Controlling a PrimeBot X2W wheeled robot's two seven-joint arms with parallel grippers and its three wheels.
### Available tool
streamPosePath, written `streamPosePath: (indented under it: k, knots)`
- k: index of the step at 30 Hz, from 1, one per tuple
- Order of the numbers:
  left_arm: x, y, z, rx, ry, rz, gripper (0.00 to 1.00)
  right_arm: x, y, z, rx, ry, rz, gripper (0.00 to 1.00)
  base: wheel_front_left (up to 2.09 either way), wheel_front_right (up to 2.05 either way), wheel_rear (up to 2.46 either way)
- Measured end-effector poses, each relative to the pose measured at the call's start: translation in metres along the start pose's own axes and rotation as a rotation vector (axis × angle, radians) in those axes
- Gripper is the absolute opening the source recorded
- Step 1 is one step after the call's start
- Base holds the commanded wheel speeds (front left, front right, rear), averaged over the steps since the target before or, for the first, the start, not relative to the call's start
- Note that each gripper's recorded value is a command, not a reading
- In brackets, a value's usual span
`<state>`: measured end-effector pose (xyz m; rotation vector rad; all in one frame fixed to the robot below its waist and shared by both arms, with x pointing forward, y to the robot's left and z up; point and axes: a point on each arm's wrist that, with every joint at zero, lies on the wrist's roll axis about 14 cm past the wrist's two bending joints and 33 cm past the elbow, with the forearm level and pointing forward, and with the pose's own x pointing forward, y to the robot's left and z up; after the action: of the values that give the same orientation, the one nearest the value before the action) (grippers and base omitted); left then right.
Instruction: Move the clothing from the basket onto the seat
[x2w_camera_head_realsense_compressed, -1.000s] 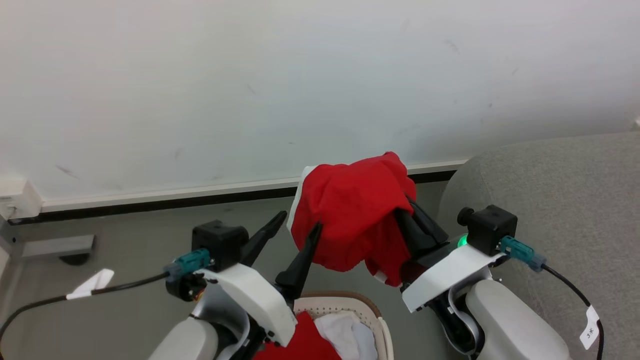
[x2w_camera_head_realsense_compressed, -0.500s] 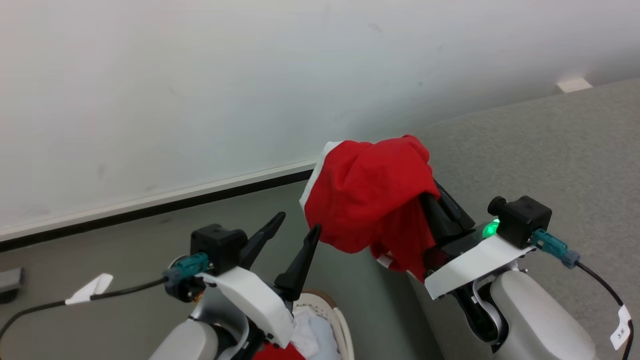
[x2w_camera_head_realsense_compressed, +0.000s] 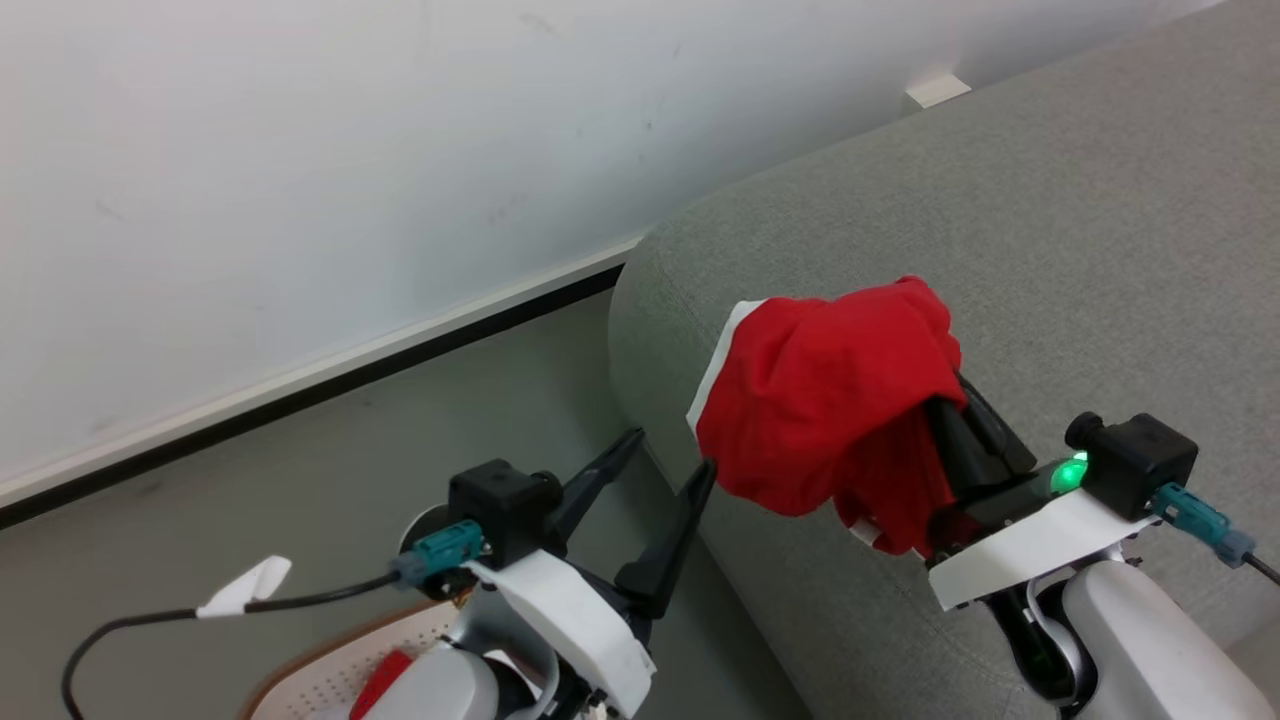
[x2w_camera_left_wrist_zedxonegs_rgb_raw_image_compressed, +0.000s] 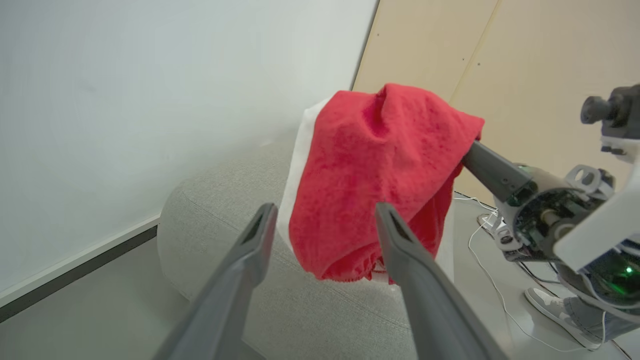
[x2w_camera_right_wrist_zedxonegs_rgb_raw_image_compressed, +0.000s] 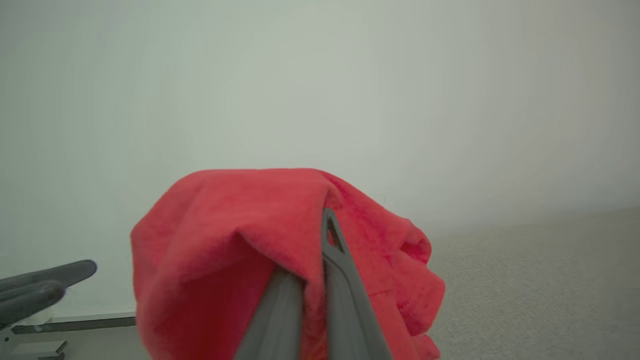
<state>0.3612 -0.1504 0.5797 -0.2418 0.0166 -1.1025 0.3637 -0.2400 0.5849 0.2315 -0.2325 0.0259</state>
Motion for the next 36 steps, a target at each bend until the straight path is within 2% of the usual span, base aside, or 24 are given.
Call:
streamPosePath:
  k: [5, 9, 19, 23, 28, 29, 31, 32, 33, 36]
  knots:
    - [0.012, -0.001, -0.004, 0.008, -0.005, -0.05, 1.0, 0.009, -0.03, 0.007, -0.018, -0.021, -0.077, 0.0, 0.0, 0.0, 0.0]
    - [0.022, 0.013, -0.009, 0.005, -0.008, -0.073, 1.0, 0.035, -0.065, 0.017, -0.082, -0.042, -0.15, 0.0, 0.0, 0.0, 0.0]
    - [0.047, 0.084, -0.033, -0.005, -0.037, -0.072, 1.0, 0.148, -0.18, 0.053, -0.362, -0.075, -0.361, 0.0, 0.0, 0.0, 0.0]
    - [0.047, 0.117, -0.059, -0.04, -0.036, -0.037, 1.0, 0.188, -0.212, 0.025, -0.432, -0.017, -0.432, 0.0, 0.0, 0.0, 0.0]
    - [0.03, 0.151, -0.104, -0.072, 0.025, 0.034, 1.0, 0.206, -0.24, -0.058, -0.435, 0.122, -0.508, 0.0, 0.0, 0.0, 0.0]
    - [0.025, 0.158, -0.11, -0.075, 0.034, 0.051, 1.0, 0.206, -0.242, -0.079, -0.421, 0.153, -0.518, 0.06, 0.0, 0.0, 0.0]
    - [0.017, 0.167, -0.123, -0.087, 0.055, 0.082, 1.0, 0.205, -0.239, -0.12, -0.4, 0.214, -0.521, 0.47, 0.0, 0.0, 0.0]
    - [0.013, 0.171, -0.13, -0.093, 0.07, 0.096, 1.0, 0.205, -0.235, -0.139, -0.397, 0.248, -0.513, 0.9, 0.0, 0.0, 0.0]
    - [0.009, 0.176, -0.135, -0.096, 0.08, 0.11, 1.0, 0.204, -0.231, -0.156, -0.401, 0.277, -0.499, 1.0, 0.0, 0.0, 0.0]
    - [-0.001, 0.188, -0.145, -0.094, 0.11, 0.146, 1.0, 0.2, -0.211, -0.19, -0.402, 0.342, -0.453, 1.0, 0.0, 0.0, 0.0]
